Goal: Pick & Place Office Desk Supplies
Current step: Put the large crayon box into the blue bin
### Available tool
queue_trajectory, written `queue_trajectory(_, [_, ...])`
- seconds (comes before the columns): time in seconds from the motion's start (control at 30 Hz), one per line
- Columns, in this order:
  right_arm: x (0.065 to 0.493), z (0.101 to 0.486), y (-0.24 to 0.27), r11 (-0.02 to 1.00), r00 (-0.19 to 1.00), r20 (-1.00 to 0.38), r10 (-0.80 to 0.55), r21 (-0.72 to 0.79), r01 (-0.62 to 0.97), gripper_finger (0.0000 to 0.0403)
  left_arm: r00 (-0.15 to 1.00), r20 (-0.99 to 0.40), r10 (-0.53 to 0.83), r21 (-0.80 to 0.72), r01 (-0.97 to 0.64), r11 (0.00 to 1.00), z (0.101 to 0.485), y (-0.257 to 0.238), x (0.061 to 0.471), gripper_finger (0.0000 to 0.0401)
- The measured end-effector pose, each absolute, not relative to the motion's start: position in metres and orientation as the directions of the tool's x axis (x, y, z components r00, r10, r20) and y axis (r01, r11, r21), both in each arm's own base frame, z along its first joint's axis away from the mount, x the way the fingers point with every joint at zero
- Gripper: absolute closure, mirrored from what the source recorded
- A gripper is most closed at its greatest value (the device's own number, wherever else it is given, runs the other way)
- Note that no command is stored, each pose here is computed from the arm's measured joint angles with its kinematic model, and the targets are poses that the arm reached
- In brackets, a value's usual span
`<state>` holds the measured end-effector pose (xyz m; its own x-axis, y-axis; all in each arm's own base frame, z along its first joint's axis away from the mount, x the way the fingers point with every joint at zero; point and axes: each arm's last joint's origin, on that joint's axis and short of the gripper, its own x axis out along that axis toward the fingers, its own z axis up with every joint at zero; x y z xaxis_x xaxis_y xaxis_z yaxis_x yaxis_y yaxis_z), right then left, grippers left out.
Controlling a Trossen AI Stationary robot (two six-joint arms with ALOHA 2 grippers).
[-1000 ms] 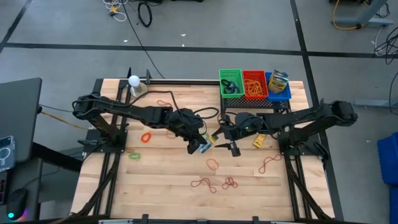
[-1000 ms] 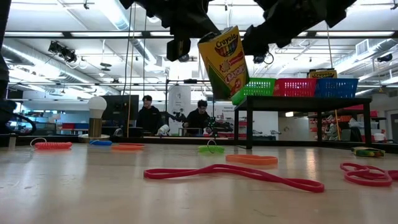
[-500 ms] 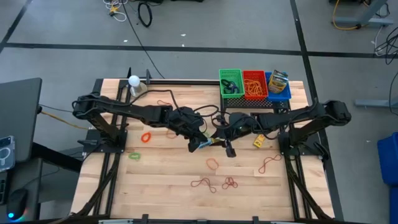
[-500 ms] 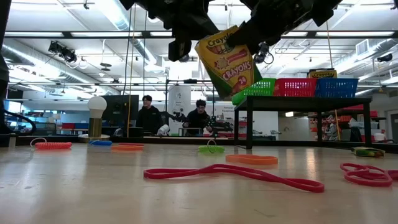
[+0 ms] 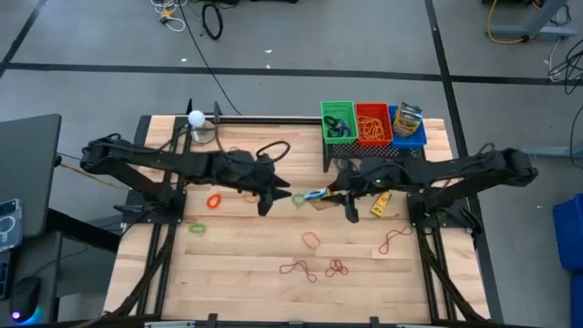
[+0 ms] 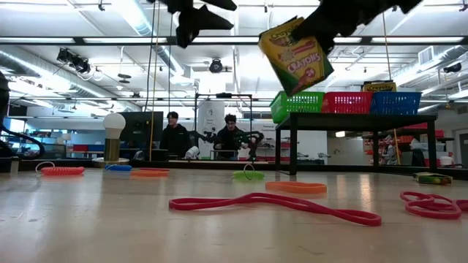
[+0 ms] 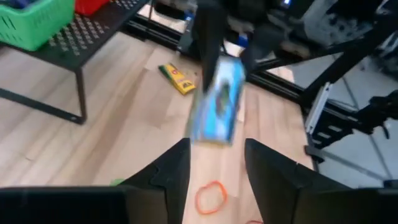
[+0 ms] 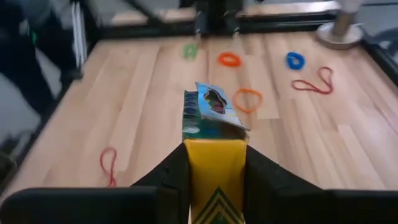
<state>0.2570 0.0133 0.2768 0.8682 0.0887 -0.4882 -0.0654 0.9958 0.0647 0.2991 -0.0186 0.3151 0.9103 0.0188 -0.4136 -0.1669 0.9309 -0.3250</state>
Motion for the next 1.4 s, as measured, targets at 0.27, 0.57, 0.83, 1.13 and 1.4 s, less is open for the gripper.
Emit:
queue_trajectory(0.27, [0.226, 0.273, 0.011, 0.948, 0.972, -0.236, -0.012, 0.308, 0.086, 0.0298, 0.992, -0.100, 0.080, -0.462, -0.118, 0.879, 0.277, -0.017, 0.302, 0.0237])
queue_trajectory(0.57, [0.217, 0.300, 0.007, 0.884, 0.993, 0.008, -0.115, 0.456, 0.099, 0.0300, 0.991, -0.040, 0.127, -0.513, -0.129, 0.848, 0.269, -0.010, 0.314, 0.0162])
queue_trajectory(0.83, [0.217, 0.307, 0.006, 0.873, 0.986, 0.078, -0.144, 0.480, 0.090, 0.0301, 0.997, 0.070, 0.042, -0.518, 0.000, 0.856, 0.285, 0.000, 0.331, 0.0118])
queue_trajectory(1.13, [0.217, 0.313, 0.005, 0.870, 0.978, 0.138, -0.158, 0.489, 0.072, 0.0299, 0.997, 0.036, -0.073, -0.461, 0.082, 0.884, 0.292, 0.003, 0.357, 0.0150])
queue_trajectory(1.4, [0.217, 0.313, 0.005, 0.866, 0.978, 0.133, -0.159, 0.495, 0.074, 0.0296, 0.991, 0.027, -0.128, -0.454, 0.126, 0.882, 0.292, 0.009, 0.357, 0.0260])
